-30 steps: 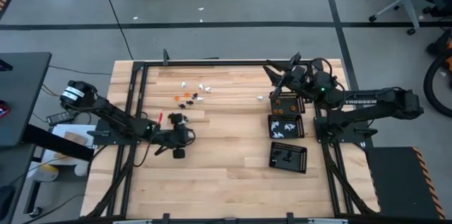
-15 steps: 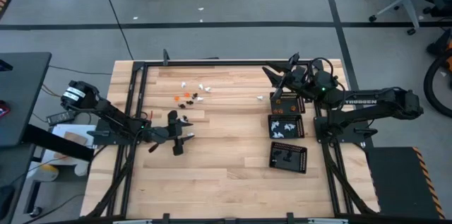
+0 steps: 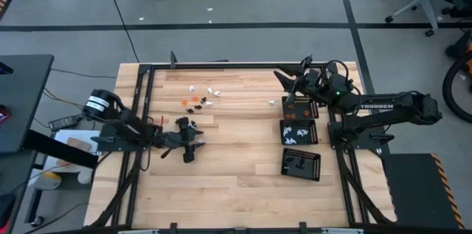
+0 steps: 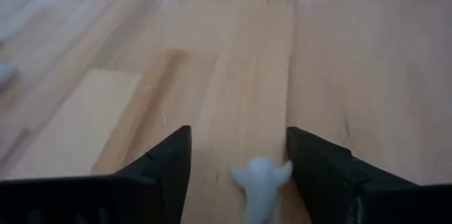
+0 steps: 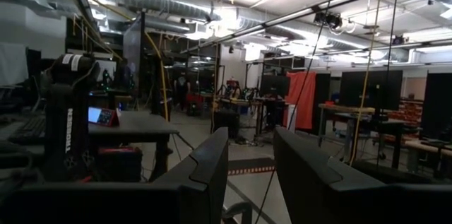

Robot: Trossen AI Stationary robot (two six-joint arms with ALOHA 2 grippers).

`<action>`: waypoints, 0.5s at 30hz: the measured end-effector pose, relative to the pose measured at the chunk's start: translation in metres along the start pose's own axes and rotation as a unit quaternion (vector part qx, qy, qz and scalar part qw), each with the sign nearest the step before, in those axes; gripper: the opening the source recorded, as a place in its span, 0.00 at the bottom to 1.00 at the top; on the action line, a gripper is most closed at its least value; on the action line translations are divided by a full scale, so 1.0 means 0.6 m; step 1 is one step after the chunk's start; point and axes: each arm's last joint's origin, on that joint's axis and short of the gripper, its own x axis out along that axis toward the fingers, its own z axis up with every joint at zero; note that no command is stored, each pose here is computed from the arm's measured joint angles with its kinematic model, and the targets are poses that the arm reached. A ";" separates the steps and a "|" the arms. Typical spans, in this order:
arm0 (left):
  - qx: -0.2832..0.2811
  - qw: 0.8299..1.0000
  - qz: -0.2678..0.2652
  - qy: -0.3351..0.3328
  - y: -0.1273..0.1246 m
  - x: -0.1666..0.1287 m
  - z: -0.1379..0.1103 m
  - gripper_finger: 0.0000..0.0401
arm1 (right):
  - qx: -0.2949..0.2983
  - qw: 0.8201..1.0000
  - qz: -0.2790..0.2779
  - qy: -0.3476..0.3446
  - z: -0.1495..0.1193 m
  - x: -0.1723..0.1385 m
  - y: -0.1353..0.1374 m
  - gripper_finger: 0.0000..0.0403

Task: Sort Halloween decoration
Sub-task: Put the white ghost toy into the center black bin

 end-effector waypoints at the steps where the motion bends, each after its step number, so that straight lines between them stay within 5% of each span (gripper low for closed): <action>1: -0.005 1.000 0.001 0.002 0.000 0.002 -0.002 0.53 | 0.000 1.000 0.000 0.000 0.000 0.000 0.000 0.29; 7: -0.018 1.000 0.008 0.016 -0.001 0.008 -0.013 0.45 | 0.000 1.000 0.000 0.000 0.000 0.000 0.000 0.29; 15: -0.016 1.000 0.009 0.018 -0.001 0.009 -0.014 0.24 | -0.004 1.000 0.000 0.000 0.000 0.000 0.000 0.29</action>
